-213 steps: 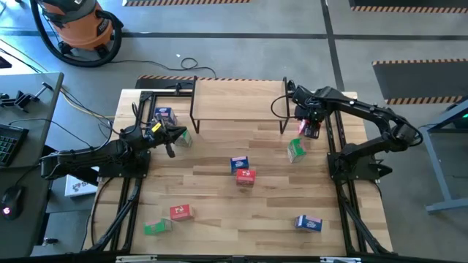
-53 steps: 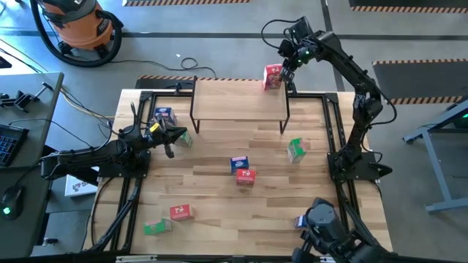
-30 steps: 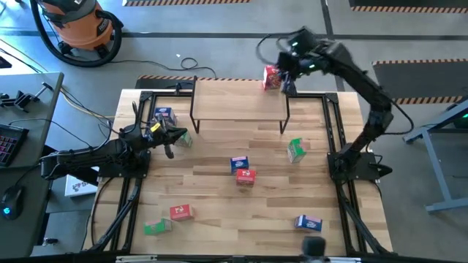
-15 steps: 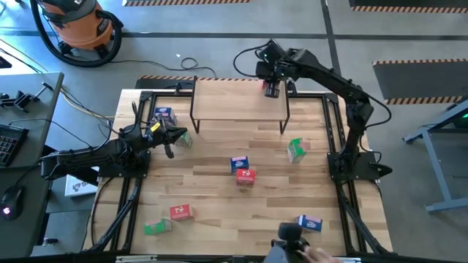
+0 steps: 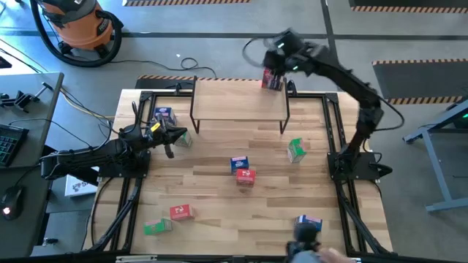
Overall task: Stack cereal on shelf
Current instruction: Adjust the red cereal box on the shelf
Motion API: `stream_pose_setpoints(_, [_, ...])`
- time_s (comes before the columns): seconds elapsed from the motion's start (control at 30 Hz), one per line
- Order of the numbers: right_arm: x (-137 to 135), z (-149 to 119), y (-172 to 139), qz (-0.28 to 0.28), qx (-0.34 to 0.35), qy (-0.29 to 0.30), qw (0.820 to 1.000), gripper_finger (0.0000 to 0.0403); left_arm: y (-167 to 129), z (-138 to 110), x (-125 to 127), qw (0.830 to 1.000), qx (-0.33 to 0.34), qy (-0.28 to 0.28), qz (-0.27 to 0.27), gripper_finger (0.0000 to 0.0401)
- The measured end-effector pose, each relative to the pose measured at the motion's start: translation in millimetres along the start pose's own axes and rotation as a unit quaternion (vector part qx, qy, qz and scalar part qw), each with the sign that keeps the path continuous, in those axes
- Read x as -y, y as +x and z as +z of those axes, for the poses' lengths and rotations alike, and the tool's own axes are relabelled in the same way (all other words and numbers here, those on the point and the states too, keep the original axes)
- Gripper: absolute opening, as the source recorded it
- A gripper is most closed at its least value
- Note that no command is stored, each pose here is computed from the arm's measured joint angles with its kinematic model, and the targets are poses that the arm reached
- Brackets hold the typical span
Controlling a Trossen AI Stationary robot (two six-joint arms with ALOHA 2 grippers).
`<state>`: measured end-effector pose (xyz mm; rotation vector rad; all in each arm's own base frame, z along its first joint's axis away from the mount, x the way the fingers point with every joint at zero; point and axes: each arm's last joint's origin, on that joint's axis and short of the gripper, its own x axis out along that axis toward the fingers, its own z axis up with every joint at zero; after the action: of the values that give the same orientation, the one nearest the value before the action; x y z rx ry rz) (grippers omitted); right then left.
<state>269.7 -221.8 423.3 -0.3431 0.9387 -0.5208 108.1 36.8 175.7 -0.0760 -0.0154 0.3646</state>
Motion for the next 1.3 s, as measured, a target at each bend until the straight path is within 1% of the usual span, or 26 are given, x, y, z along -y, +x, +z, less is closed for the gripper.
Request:
stream_pose_setpoints(0.07, [21, -12, -7, -0.025, 0.008, 0.034, 0.999, 0.0000, 0, 0, 0, 1.000, 0.000, 0.000, 0.000, 0.0000])
stream_pose_setpoints(0.1, [31, -20, -7, -0.027, 0.010, 0.053, 0.998, 0.0000, 0, 0, 0, 1.000, 0.000, 0.000, 0.000, 0.0000])
stream_pose_setpoints(0.17, [51, -36, -7, -0.001, 0.032, 0.091, 0.995, 0.0000, 0, 0, 0, 1.000, 0.000, 0.000, 0.000, 0.0000])
stream_pose_setpoints(0.23, [69, -55, -3, 0.042, 0.061, 0.129, 0.989, 0.0000, 0, 0, 0, 1.000, 0.000, 0.000, 0.000, 0.0000])
stream_pose_setpoints(0.3, [83, -74, 10, 0.075, 0.084, 0.162, 0.980, 0.0000, 0, 0, 0, 1.000, 0.000, 0.000, 0.000, 0.0000])
stream_pose_setpoints(0.4, [95, -102, 35, 0.099, 0.104, 0.205, 0.968, 0.0000, 0, 0, 0, 1.000, 0.000, 0.000, 0.000, 0.0000])
stream_pose_setpoints(0.47, [100, -115, 47, 0.108, 0.134, 0.226, 0.959, 0.0000, 0, 0, 0, 1.000, 0.000, 0.000, 0.000, 0.0000])
stream_pose_setpoints(0.6, [95, -136, 72, 0.138, 0.165, 0.264, 0.940, 0.0000, 0, 0, 0, 1.000, 0.000, 0.001, 0.000, 0.0000])
stream_pose_setpoints(0.67, [91, -143, 81, 0.157, 0.181, 0.277, 0.931, 0.0000, 0, 0, 0, 1.000, 0.000, 0.001, 0.000, 0.0000])
stream_pose_setpoints(0.77, [82, -151, 91, 0.175, 0.183, 0.281, 0.926, 0.0000, 0, 0, 0, 1.000, 0.000, 0.001, 0.000, 0.0000])
stream_pose_setpoints(0.93, [76, -158, 102, 0.191, 0.182, 0.298, 0.917, 0.0000, 0, 0, 0, 1.000, 0.000, 0.001, 0.000, 0.0000])
stream_pose_setpoints(1.1, [74, -157, 107, 0.204, 0.169, 0.347, 0.900, 0.0000, 0, 0, 0, 1.000, 0.000, -0.003, 0.000, 0.0000])
stream_pose_setpoints(1.17, [74, -155, 106, 0.205, 0.169, 0.352, 0.897, 0.0000, 0, 0, 0, 1.000, 0.000, -0.004, 0.000, 0.0000])
stream_pose_setpoints(1.3, [77, -153, 103, 0.189, 0.183, 0.340, 0.903, 0.0000, 0, 0, 0, 1.000, 0.000, -0.004, 0.000, 0.0000])
